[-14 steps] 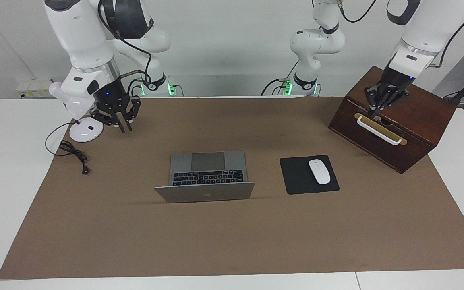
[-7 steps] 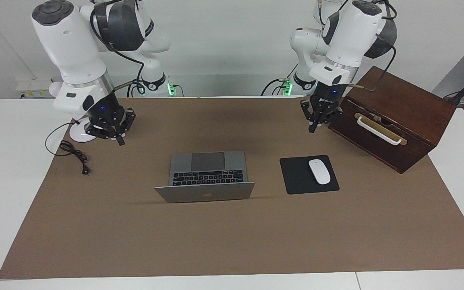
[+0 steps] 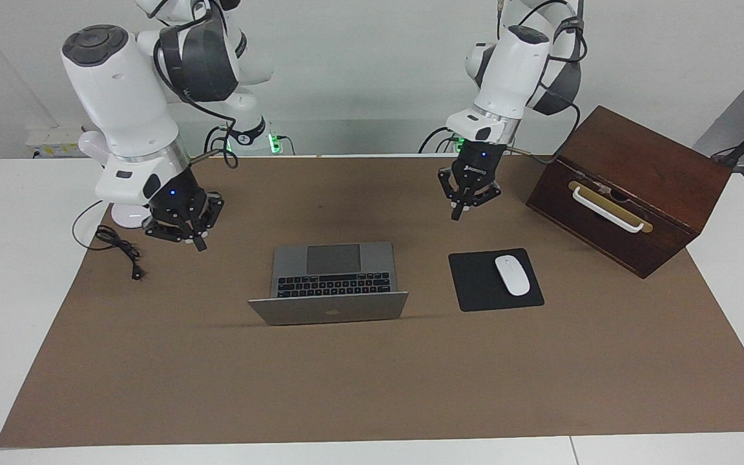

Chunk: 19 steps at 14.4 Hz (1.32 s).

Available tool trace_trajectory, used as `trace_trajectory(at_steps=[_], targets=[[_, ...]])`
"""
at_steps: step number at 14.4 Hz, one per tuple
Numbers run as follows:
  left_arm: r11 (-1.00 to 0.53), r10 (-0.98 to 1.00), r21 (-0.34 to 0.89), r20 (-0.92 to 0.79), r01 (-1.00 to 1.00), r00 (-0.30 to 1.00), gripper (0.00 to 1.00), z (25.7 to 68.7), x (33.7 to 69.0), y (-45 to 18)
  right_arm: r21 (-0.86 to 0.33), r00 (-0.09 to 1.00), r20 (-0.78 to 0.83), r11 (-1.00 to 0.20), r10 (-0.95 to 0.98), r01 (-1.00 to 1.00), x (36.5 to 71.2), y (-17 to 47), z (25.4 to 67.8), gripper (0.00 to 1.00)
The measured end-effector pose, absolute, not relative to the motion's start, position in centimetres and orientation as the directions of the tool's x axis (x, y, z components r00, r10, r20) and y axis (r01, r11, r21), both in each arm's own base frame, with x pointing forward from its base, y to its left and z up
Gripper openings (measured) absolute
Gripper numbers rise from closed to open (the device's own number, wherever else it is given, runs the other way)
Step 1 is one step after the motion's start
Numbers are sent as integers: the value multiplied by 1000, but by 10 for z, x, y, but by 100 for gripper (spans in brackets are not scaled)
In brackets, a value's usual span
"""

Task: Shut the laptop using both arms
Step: 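Press the left gripper on the laptop base while the right gripper reaches the lid, then hold the base with the left gripper and push the lid down with the right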

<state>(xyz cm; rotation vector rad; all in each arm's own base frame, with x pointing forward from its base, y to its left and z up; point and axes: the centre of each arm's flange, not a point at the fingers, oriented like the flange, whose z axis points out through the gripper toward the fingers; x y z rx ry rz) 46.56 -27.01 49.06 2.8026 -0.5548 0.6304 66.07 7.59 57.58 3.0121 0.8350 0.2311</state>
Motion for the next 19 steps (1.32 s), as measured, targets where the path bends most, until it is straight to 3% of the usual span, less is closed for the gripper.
trace_trajectory(at_steps=[10, 19], targets=[[-842, -387, 109, 561, -529, 732, 1, 393, 416, -334, 25, 828, 138, -838, 543, 545, 701, 105, 525, 1], [-807, -437, 59, 609, -587, 662, 1, 351, 415, -345, 56, 805, 185, -824, 564, 564, 739, 127, 496, 1]])
